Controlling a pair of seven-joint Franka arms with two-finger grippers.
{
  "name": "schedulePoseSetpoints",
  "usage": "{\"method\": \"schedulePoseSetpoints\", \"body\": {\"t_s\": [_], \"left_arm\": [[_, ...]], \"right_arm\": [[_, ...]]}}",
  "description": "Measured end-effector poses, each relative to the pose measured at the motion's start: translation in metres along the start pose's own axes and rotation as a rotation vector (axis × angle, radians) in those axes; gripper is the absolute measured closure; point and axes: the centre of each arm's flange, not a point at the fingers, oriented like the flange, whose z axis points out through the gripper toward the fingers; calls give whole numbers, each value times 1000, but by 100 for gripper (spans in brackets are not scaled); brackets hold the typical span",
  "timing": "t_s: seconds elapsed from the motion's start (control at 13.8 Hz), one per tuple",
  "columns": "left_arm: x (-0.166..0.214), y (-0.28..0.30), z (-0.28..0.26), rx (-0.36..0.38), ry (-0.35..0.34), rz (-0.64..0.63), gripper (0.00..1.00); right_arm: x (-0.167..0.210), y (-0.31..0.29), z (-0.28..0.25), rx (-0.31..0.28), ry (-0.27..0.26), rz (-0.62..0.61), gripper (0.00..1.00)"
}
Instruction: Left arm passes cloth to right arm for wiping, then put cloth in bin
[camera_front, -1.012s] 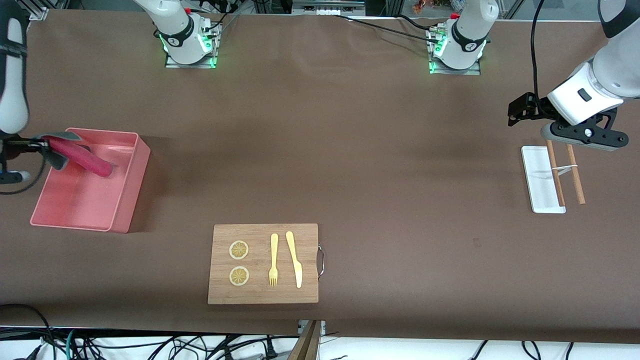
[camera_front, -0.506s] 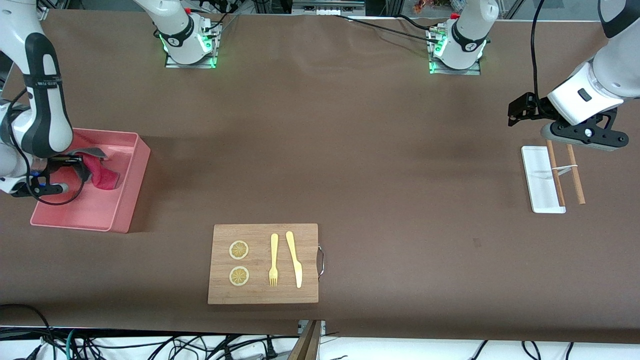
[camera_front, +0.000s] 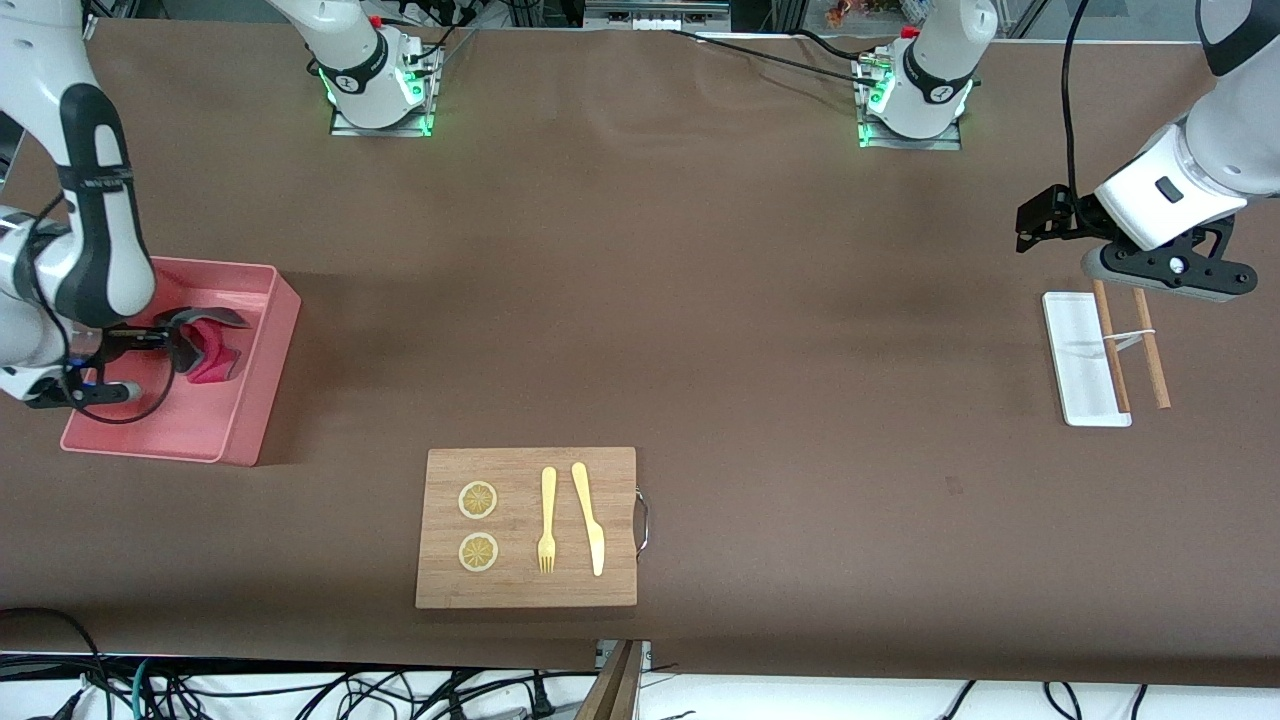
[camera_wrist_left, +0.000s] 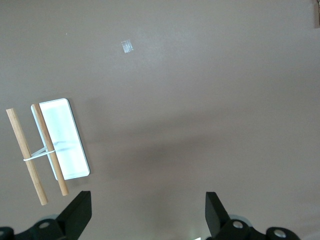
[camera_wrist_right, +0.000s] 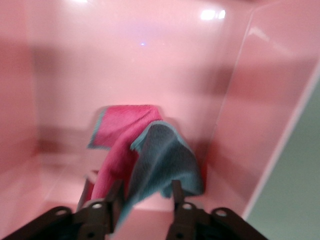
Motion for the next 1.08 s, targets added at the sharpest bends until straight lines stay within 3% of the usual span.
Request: {"method": "schedulePoseSetpoints", "body": {"t_s": [0.36,0.72,1.08], "left_arm": [[0,0,0,0,0,0,0],[0,0,0,0,0,0,0],[0,0,0,0,0,0,0]], "right_arm": [[-27,-23,-133,43,17,-26,0],[-54,-108,-222,59,72,87,0],[-95,-174,-296,15,197,4,0]]}}
